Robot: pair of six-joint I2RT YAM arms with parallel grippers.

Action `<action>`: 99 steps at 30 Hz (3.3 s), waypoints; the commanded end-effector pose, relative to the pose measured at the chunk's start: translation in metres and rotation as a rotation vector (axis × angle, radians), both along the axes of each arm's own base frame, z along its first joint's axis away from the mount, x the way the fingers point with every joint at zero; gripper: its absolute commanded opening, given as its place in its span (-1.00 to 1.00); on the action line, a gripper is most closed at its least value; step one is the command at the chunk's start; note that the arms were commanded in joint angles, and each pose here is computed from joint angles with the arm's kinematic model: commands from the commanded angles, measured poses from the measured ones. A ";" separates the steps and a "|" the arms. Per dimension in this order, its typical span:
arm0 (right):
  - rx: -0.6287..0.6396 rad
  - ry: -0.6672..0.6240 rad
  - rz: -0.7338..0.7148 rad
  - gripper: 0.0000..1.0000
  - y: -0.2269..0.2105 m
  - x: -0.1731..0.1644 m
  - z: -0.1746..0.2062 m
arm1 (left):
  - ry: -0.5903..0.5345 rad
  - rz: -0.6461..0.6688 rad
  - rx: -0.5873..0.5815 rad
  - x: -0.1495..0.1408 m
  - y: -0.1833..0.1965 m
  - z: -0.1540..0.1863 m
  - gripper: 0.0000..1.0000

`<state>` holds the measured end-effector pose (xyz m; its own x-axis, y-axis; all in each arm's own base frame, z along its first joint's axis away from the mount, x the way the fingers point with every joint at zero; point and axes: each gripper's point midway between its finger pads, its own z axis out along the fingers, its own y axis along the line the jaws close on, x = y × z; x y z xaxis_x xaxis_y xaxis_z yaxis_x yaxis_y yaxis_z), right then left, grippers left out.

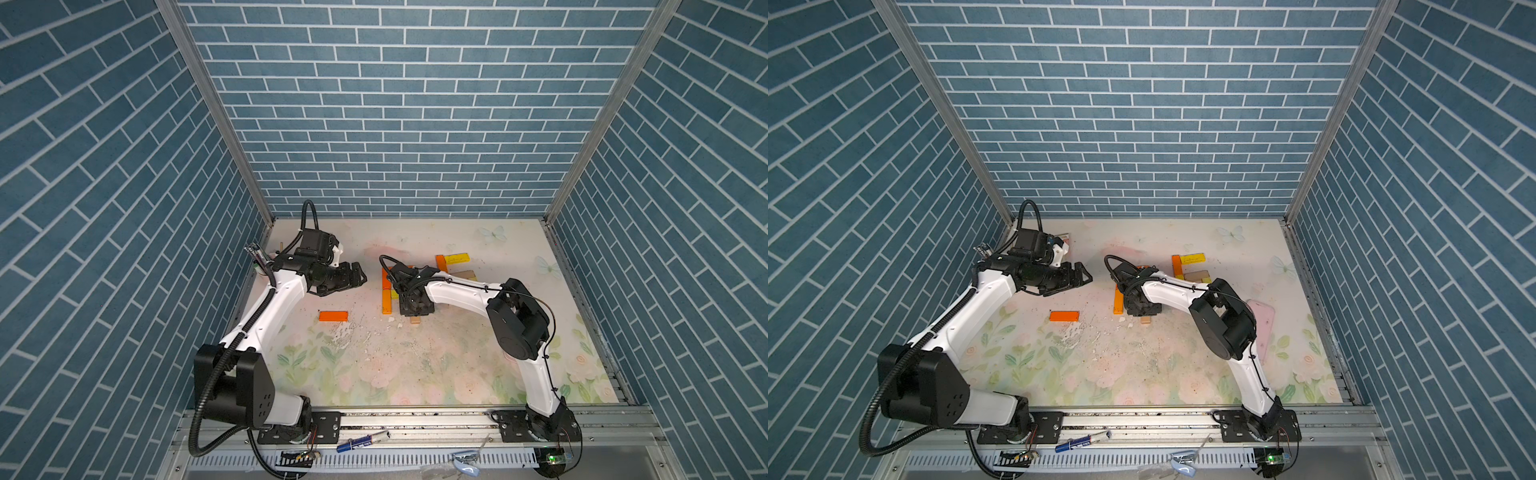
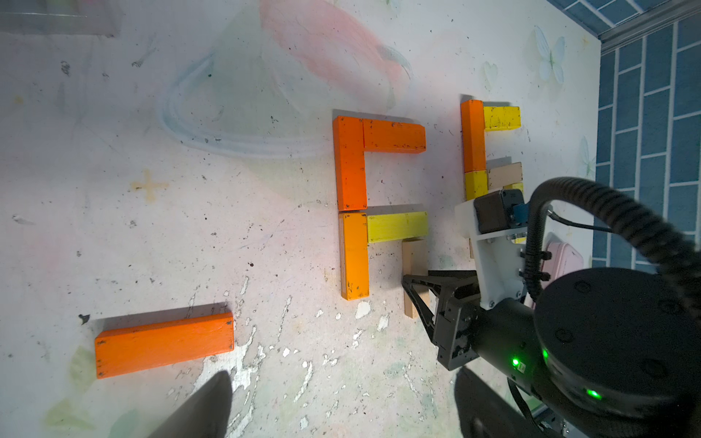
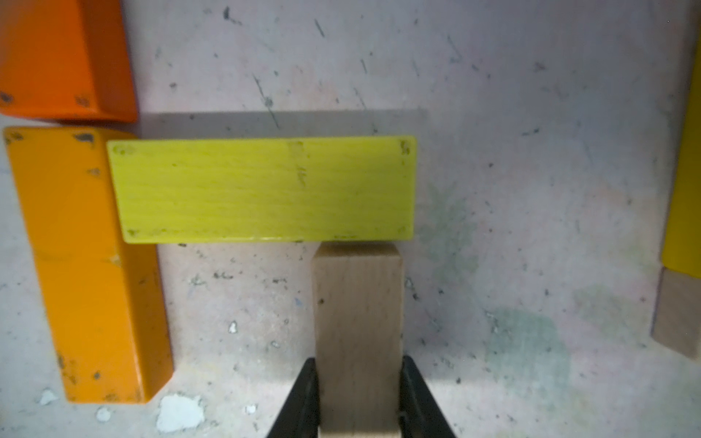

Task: Assemble the number 6 with building blocks
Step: Assemble the building block at the center of the board, then move the building block to the center of the board.

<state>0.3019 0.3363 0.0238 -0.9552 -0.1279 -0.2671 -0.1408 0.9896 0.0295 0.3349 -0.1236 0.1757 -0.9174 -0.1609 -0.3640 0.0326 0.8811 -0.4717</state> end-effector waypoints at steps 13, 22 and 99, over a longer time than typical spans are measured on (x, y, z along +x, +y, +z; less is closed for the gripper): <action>0.064 -0.215 0.140 0.24 0.001 0.024 0.074 | 0.036 0.045 0.073 0.003 0.015 -0.016 0.85; 0.236 -0.411 0.221 0.20 -0.018 0.004 0.134 | 0.148 0.164 0.208 -0.003 0.039 -0.047 0.85; 0.274 -0.605 0.277 0.44 -0.078 -0.032 0.136 | 0.427 0.009 0.365 -0.064 0.030 -0.145 0.74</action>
